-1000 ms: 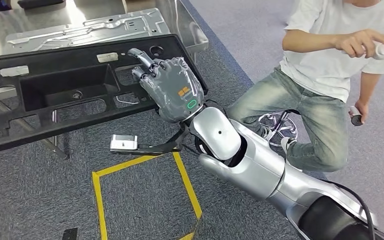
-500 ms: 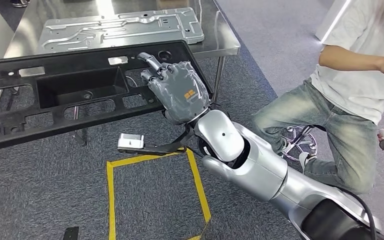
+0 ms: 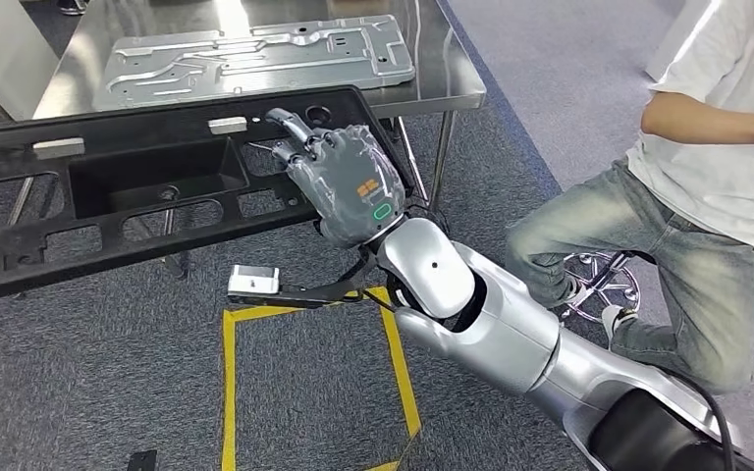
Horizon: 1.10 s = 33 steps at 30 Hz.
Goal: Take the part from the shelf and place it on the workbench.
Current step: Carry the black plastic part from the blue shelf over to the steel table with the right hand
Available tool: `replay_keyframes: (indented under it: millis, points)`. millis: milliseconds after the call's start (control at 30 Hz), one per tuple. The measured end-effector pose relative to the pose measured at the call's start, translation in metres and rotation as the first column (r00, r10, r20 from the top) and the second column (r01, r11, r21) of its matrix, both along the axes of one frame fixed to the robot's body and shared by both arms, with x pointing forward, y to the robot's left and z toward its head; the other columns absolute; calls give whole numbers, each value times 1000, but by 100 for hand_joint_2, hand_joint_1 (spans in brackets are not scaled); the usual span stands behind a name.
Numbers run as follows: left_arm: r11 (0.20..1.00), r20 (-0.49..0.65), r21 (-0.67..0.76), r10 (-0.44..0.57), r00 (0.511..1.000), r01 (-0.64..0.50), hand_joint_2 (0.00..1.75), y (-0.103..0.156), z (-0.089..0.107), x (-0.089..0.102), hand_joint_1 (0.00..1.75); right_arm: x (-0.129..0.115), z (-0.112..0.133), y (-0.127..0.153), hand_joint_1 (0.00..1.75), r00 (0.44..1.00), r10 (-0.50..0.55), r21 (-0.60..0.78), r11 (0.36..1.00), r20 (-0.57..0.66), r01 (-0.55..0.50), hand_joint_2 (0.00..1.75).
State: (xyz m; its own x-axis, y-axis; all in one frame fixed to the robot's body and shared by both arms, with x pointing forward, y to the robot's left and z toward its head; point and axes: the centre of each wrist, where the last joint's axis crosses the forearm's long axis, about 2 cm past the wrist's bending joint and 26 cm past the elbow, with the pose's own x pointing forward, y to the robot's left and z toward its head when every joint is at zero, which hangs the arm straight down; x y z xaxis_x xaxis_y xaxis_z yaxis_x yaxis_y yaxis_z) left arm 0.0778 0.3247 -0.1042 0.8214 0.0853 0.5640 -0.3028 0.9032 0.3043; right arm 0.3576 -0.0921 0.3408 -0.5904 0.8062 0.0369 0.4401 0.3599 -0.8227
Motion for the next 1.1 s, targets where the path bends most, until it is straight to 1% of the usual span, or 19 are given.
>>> replay_keyframes:
  millis: [267, 467, 667, 733, 933, 1100]
  points:
    - [1000, 2, -2, 1, 1000, -1, 175, -1, 0, 1, 0, 0, 1, 0, 175, 1000, 0, 0, 1000, 1, 0, 175]
    - [1000, -1, -3, 5, 1000, -5, 175, -1, 0, 1, 0, 0, -6, -3, 175, 1000, -11, -5, 1000, -21, 11, 175]
    - [1000, -1, -6, 5, 1000, -5, 175, -2, 0, 1, 0, -1, -3, -3, 175, 1000, -15, -10, 1000, -28, 14, 175]
    - [1000, 3, -15, -2, 1000, 2, 175, -2, 0, 1, 0, -1, -3, -3, 175, 999, -15, -14, 1000, -42, 14, 175]
    - [999, 10, -39, -3, 1000, 3, 175, 0, 0, 0, 0, -1, -3, -2, 175, 988, -11, 0, 1000, -154, 11, 175]
    - [999, 14, -39, -4, 1000, 5, 175, 2, 0, 2, 0, 0, 0, -4, 175, 988, -15, 53, 998, -152, 23, 175]
